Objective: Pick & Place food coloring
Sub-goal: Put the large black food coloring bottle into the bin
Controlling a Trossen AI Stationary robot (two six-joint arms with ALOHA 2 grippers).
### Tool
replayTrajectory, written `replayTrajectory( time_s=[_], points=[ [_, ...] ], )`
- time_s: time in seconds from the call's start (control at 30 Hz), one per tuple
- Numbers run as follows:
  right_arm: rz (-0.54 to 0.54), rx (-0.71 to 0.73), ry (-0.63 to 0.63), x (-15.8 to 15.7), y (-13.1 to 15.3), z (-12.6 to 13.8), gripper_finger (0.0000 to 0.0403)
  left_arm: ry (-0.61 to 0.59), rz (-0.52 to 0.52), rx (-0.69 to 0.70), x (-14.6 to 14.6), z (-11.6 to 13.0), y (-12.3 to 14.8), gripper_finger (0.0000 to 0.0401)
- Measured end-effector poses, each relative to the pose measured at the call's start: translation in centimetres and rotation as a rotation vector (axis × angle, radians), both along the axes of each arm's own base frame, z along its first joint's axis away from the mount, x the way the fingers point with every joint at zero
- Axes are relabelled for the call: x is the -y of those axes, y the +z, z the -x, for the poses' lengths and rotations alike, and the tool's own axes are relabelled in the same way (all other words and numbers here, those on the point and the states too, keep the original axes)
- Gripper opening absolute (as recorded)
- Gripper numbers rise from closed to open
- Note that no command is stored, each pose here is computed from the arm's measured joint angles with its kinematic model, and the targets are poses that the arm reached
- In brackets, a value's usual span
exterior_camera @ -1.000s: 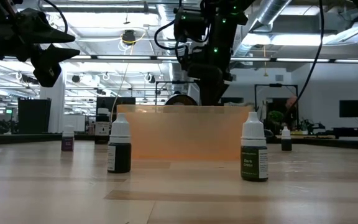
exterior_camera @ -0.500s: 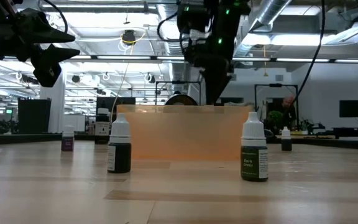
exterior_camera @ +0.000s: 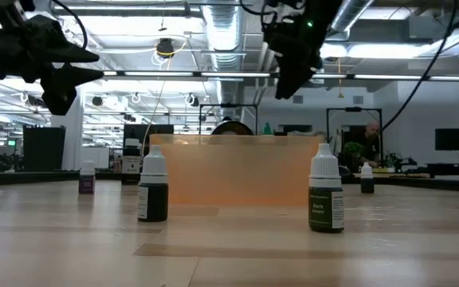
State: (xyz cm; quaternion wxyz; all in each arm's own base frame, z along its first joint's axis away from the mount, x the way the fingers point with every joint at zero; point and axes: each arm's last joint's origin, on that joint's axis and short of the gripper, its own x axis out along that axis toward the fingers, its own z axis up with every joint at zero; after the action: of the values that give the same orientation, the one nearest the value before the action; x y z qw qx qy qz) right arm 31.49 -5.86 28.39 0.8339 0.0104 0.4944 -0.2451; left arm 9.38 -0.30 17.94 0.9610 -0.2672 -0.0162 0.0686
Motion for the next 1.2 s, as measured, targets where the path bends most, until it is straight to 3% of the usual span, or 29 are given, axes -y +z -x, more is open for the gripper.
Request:
replayTrajectory(
  time_s=[0.17,0.4,0.7,1.2],
  points=[
    [-0.016,0.089,-0.03,-0.7,-1.0,2.6,0.0199,0.098,-0.004,-0.002,-0.3,0.1,0.0,0.0126],
    [-0.022,0.302,-0.049,-1.9,-0.8,6.3,0.0187,0.14,-0.038,-0.004,-0.4,0.1,0.2,0.0126],
    [-0.007,0.492,-0.058,-2.4,0.0,11.1,0.0174,0.218,-0.125,0.01,-0.6,0.5,2.8,0.0126],
    [0.004,0.815,-0.051,-3.3,1.3,17.4,0.017,0.263,-0.165,-0.18,-0.6,-2.2,5.6,0.0126]
  ],
)
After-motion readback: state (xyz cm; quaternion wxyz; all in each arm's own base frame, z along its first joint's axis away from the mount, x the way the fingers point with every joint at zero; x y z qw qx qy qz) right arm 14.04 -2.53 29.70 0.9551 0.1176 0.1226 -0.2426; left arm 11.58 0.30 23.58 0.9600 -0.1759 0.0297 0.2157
